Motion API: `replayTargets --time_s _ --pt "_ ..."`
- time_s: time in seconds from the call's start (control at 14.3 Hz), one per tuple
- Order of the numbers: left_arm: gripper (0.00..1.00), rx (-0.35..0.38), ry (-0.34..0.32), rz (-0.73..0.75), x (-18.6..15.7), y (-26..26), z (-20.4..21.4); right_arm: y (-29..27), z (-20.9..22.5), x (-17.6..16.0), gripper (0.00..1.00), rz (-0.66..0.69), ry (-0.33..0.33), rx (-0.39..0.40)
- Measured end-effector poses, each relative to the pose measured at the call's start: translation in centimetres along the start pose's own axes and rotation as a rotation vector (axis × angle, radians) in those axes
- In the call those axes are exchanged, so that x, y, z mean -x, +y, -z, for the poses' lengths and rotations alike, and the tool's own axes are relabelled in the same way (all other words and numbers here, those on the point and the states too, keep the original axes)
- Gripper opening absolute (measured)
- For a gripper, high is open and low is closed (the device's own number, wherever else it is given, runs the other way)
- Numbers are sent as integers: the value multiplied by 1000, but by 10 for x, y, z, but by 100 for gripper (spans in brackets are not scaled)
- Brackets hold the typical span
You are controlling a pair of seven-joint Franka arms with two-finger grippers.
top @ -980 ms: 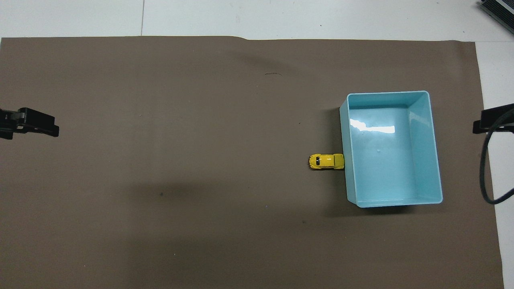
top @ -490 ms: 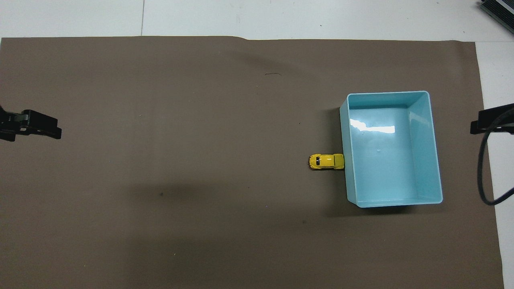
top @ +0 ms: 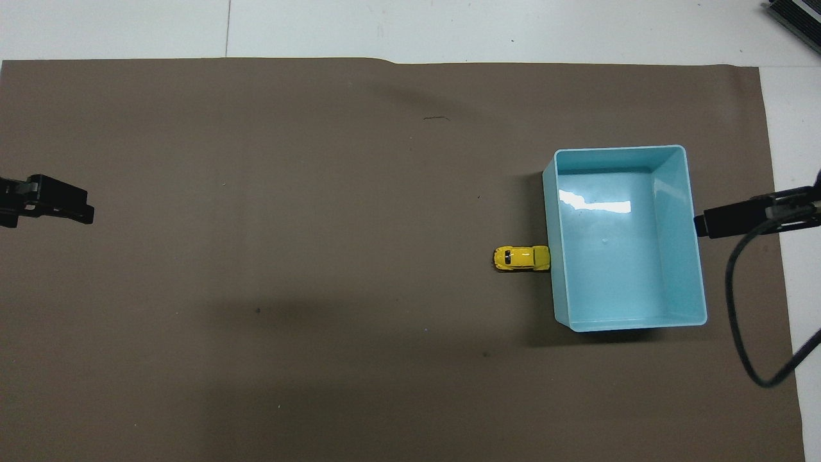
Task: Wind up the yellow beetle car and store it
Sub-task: 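Reach the right gripper over to the yellow car beside the bin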
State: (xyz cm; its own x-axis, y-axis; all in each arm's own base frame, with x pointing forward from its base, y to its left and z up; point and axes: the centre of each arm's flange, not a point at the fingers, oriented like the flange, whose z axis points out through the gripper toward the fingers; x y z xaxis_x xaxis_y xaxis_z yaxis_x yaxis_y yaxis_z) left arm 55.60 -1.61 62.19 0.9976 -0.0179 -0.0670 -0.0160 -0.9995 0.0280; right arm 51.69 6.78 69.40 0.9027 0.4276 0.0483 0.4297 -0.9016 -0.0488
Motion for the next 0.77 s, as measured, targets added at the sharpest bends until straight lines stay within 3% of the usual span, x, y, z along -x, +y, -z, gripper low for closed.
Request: replayTargets --time_s 0.35,0.77 --pt "100 0 0 4 0 -2 0 -37 -23 -12 100 577 -39 8" --pt "100 0 0 5 0 -2 0 -33 -73 -25 100 958 -42 9"
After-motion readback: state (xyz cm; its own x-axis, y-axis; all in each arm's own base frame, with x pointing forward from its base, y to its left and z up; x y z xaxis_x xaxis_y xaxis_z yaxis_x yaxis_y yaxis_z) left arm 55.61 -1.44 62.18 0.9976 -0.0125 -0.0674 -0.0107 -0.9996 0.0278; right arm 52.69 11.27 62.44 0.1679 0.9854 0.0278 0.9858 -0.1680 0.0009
